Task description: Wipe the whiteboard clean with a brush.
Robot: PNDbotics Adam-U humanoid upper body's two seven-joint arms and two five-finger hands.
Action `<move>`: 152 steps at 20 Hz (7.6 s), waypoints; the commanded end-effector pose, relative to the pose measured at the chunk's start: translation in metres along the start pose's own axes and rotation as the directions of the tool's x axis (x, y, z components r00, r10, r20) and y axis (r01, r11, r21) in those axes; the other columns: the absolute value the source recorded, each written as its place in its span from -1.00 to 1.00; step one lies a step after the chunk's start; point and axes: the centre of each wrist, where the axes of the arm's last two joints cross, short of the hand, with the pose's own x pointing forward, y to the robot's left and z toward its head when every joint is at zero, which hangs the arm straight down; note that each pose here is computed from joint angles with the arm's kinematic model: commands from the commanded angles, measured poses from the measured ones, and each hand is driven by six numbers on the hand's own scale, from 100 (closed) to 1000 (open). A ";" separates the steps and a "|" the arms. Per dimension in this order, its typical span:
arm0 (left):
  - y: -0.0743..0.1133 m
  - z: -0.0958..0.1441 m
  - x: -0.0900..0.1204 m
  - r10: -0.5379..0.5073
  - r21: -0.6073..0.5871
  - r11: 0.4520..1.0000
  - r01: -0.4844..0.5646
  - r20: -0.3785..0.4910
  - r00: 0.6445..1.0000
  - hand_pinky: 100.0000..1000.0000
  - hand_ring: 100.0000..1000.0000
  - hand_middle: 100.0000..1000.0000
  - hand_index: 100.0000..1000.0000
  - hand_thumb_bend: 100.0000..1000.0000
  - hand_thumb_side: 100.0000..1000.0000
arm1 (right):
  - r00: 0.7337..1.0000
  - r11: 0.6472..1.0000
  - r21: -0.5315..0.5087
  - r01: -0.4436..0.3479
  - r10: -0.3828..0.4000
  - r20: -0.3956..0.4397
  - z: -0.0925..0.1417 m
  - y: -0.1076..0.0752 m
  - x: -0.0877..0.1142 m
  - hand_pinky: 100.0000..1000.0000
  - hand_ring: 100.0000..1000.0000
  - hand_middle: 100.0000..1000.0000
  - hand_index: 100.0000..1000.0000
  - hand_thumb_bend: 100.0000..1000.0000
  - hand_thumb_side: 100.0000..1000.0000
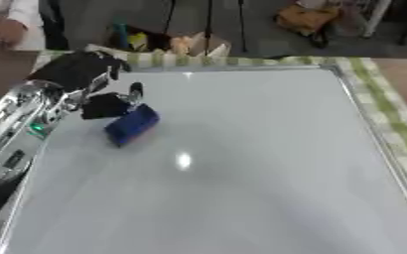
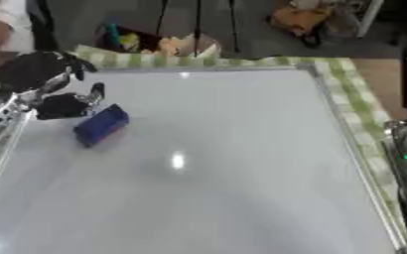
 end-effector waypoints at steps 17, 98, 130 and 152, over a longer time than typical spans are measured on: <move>-0.020 -0.008 -0.008 0.074 -0.193 0.978 -0.082 -0.050 0.996 0.17 0.49 0.56 0.94 -0.26 1.00 | 1.000 1.000 -0.002 0.016 -0.016 0.015 -0.005 -0.001 0.004 0.56 0.62 0.53 0.61 -1.00 0.93; -0.073 -0.038 -0.021 -0.012 -0.114 0.993 -0.017 -0.248 0.969 -0.54 -0.18 -0.12 0.50 -1.00 0.61 | 0.999 0.999 0.005 0.042 -0.042 -0.001 -0.002 0.002 0.005 0.57 0.63 0.49 0.60 -1.00 0.92; -0.074 -0.050 -0.018 0.084 -0.103 0.988 -0.113 -0.254 0.963 -0.54 -0.19 -0.14 0.51 -1.00 0.66 | 0.999 0.999 0.005 0.051 -0.051 -0.001 -0.002 0.003 0.006 0.58 0.64 0.49 0.60 -1.00 0.92; -0.068 -0.047 0.010 -0.011 -0.143 0.990 -0.001 -0.083 0.996 -0.49 -0.17 -0.12 0.52 -1.00 0.68 | 0.998 0.998 0.003 0.055 -0.055 0.003 -0.003 0.003 0.006 0.58 0.64 0.49 0.60 -1.00 0.91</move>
